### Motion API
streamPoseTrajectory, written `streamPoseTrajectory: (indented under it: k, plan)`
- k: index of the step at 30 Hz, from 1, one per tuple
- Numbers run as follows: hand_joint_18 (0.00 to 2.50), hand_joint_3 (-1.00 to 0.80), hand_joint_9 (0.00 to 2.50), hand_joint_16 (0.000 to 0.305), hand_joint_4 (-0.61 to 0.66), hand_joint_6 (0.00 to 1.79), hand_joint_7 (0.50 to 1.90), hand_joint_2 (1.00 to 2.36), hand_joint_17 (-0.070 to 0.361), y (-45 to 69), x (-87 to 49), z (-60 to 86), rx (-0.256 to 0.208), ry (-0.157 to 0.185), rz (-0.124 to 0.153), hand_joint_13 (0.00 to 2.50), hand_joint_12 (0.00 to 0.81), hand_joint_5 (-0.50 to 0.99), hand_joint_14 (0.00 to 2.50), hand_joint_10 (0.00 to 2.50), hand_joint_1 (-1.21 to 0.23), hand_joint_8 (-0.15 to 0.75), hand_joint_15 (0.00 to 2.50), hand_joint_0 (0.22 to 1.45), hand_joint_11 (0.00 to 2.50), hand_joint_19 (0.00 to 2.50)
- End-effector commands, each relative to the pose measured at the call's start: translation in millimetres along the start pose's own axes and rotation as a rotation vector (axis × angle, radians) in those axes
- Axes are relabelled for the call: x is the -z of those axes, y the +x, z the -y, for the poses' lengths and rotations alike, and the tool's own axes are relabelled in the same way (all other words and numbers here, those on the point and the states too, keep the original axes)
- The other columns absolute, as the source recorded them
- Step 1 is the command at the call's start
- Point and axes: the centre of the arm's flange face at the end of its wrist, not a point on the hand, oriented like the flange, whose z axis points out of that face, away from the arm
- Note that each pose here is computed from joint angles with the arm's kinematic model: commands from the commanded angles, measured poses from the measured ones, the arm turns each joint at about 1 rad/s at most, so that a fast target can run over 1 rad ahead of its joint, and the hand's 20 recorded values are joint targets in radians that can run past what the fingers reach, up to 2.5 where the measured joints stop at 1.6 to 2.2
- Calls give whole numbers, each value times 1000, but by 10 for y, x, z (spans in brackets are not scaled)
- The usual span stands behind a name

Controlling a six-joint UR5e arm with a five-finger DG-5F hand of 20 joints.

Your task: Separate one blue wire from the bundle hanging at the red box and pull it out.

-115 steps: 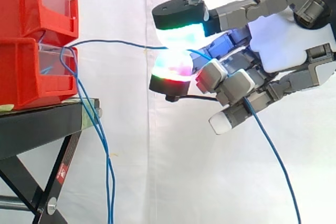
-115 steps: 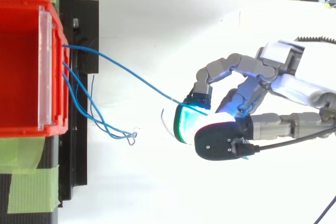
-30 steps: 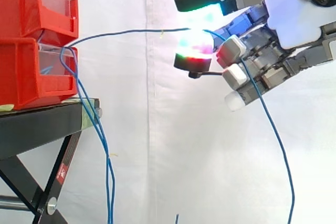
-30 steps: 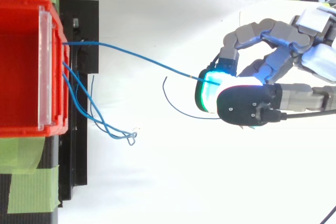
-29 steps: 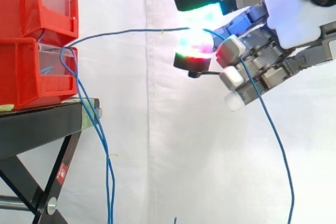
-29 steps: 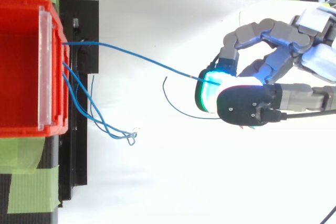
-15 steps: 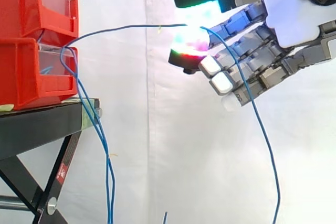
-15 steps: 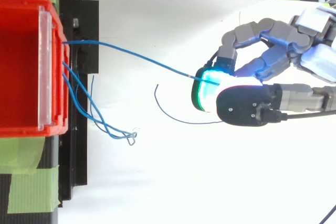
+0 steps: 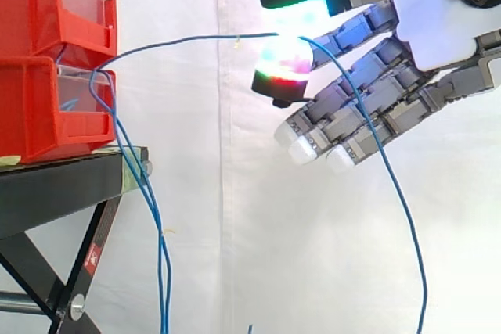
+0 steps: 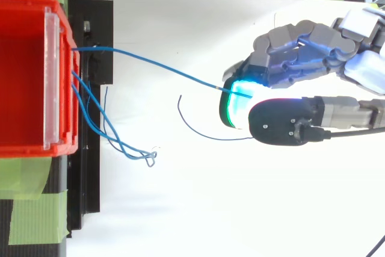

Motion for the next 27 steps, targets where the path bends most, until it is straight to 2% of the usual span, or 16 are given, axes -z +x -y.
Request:
streamPoseTrajectory:
  k: [1,5,6,10,25,27]
  plan:
    - [418,-15,199,73,36,870,1088,1161,165,0,0,8,1,1,0,301,473,-125,8,3,-768,350,301,564,169,288]
    - [237,-11,165,76,26,863,1101,1129,170,-2,2,-5,-1,-1,0,173,455,-125,6,1,-779,337,231,571,106,161]
    - [109,-20,105,75,29,887,1033,1173,168,1,-1,1,0,0,0,80,436,-134,6,3,-739,321,248,558,146,184]
    - [21,-19,102,76,27,887,1028,1164,171,1,-1,1,0,0,0,46,433,-134,6,1,-744,318,240,559,133,123]
    - [11,-14,160,78,35,884,1054,1141,176,3,-1,1,0,0,-2,66,433,-134,6,3,-746,318,245,561,165,84]
    - [78,-6,207,80,37,866,1103,1099,180,2,0,8,1,1,-2,108,444,-127,5,5,-774,330,209,572,129,35]
